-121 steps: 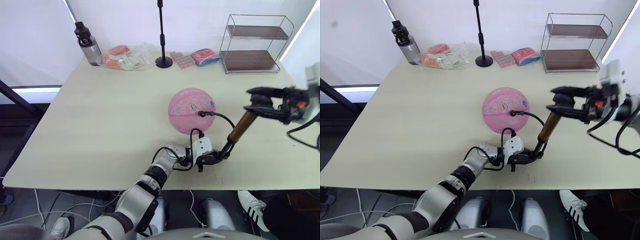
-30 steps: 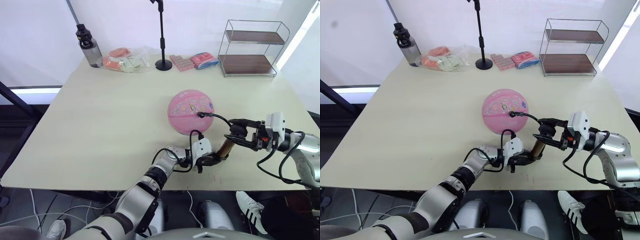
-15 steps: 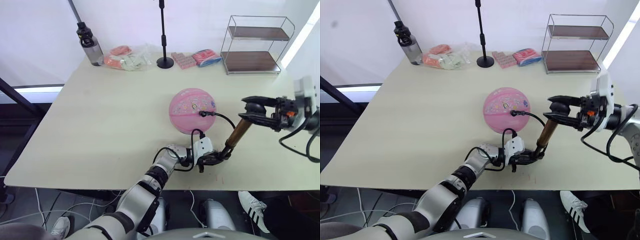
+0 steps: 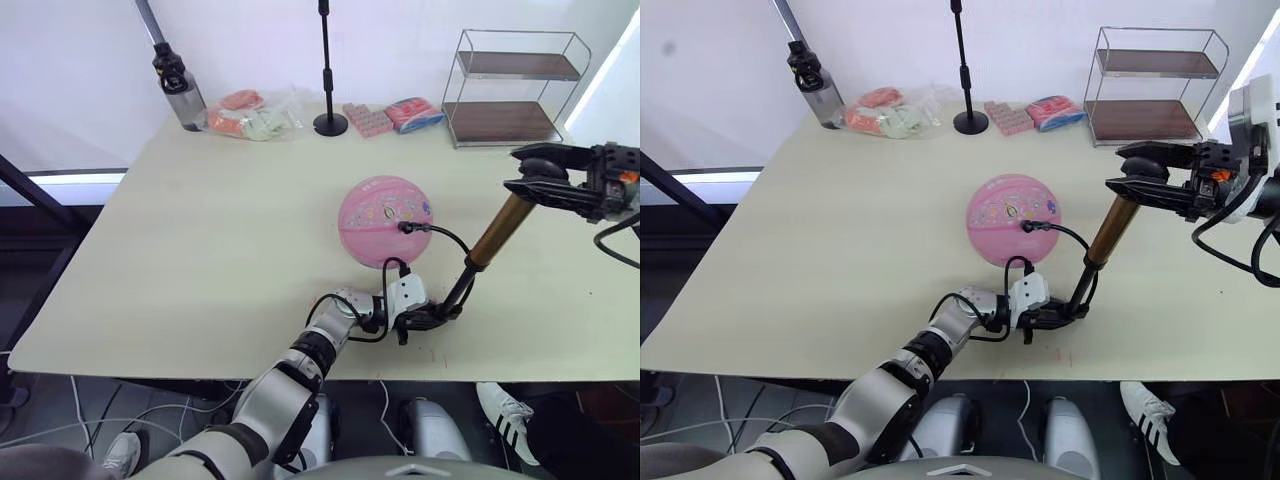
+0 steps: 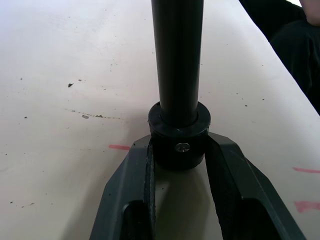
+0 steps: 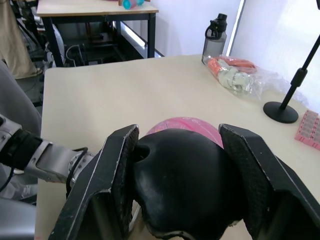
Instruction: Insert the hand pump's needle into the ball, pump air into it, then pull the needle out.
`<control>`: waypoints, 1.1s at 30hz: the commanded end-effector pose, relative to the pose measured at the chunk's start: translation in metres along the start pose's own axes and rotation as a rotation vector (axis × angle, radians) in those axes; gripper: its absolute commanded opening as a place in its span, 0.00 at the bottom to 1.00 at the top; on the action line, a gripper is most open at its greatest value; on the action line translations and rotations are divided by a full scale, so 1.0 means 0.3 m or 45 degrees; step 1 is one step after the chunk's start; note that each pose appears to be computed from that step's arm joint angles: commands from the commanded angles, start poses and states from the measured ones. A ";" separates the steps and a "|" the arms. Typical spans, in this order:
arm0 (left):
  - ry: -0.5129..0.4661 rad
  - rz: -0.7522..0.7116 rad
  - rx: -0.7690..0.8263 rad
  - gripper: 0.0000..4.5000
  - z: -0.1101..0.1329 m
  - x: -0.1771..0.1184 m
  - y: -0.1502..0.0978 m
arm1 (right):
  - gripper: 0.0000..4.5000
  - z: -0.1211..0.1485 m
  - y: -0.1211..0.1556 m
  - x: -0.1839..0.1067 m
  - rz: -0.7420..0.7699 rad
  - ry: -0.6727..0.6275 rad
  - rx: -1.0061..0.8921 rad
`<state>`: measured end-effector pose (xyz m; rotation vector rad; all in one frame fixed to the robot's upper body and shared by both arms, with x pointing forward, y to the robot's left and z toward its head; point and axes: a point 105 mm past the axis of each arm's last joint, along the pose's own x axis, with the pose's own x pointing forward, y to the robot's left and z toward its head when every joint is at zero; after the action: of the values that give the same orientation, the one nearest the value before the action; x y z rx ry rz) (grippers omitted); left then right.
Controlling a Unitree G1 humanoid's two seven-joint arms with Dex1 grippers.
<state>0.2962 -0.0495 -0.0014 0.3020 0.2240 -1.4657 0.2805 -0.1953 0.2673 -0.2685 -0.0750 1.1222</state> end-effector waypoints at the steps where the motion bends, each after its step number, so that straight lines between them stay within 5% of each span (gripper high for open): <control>1: 0.190 -0.010 -0.140 0.22 -0.158 -0.046 -0.041 | 0.48 -0.066 0.016 0.008 -0.021 0.059 -0.011; 8: 0.182 -0.005 -0.151 0.22 -0.157 -0.042 -0.045 | 0.48 -0.291 0.079 0.044 -0.034 0.146 0.094; 19: 0.179 0.005 -0.158 0.22 -0.160 -0.040 -0.048 | 0.48 -0.517 0.182 0.088 -0.010 0.212 0.094; 24: 0.185 0.006 -0.154 0.22 -0.163 -0.045 -0.047 | 0.48 -0.495 0.174 0.095 -0.010 0.171 0.075; 33: 0.193 0.000 -0.139 0.22 -0.167 -0.055 -0.046 | 0.48 -0.243 0.107 0.067 0.027 0.002 0.040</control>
<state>0.2952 -0.0456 -0.0035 0.3036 0.2293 -1.4552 0.2811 -0.1779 0.1572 -0.2617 0.0238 1.1078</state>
